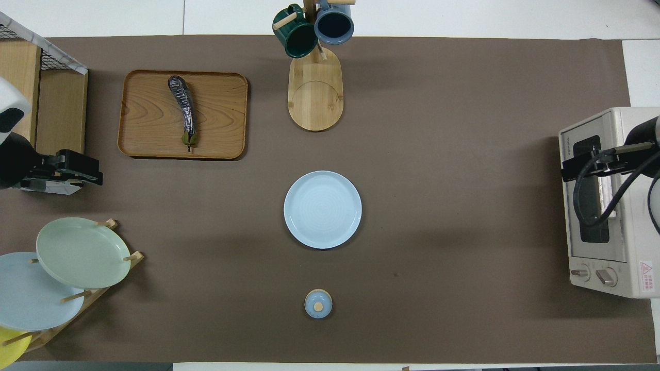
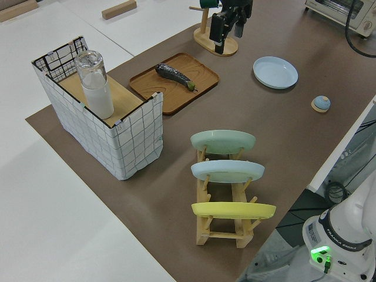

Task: Put eggplant into oven
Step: 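Reach the left gripper down to the purple eggplant on the tray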

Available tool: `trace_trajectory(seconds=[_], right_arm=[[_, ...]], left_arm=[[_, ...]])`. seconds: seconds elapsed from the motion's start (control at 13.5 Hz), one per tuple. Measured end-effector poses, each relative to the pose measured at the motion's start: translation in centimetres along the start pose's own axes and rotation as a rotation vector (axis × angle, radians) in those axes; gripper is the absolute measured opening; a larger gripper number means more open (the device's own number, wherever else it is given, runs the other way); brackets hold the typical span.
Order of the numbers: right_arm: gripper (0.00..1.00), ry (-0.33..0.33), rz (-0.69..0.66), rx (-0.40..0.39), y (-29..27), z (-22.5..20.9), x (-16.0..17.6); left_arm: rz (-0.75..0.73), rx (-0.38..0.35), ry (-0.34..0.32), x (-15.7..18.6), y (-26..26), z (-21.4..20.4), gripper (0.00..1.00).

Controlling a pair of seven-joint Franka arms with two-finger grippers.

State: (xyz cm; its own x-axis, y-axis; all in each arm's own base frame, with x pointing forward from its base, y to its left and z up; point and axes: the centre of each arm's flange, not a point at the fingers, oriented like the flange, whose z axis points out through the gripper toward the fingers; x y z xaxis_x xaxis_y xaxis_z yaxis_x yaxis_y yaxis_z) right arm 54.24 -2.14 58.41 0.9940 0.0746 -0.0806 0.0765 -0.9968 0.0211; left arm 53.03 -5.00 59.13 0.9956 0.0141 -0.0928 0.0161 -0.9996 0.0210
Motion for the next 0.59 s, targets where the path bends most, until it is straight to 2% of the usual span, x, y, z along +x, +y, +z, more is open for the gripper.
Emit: trace_trajectory(seconds=[0.37,0.52,0.59], right_arm=[[0.3,0.028,-0.013,0.001,2.6,3.6,-0.5],[0.08,0.044,-0.03,0.0,3.5,5.5,-1.2],[0.01,0.052,-0.022,-0.001,3.9,6.5,-1.3]], left_arm=[[0.003,-0.005,0.039,0.4,0.2,-0.3,1.0],[0.003,-0.009,0.049,0.9,0.3,0.0,1.0],[0.003,-0.018,0.05,1.3,0.4,0.4,1.0]])
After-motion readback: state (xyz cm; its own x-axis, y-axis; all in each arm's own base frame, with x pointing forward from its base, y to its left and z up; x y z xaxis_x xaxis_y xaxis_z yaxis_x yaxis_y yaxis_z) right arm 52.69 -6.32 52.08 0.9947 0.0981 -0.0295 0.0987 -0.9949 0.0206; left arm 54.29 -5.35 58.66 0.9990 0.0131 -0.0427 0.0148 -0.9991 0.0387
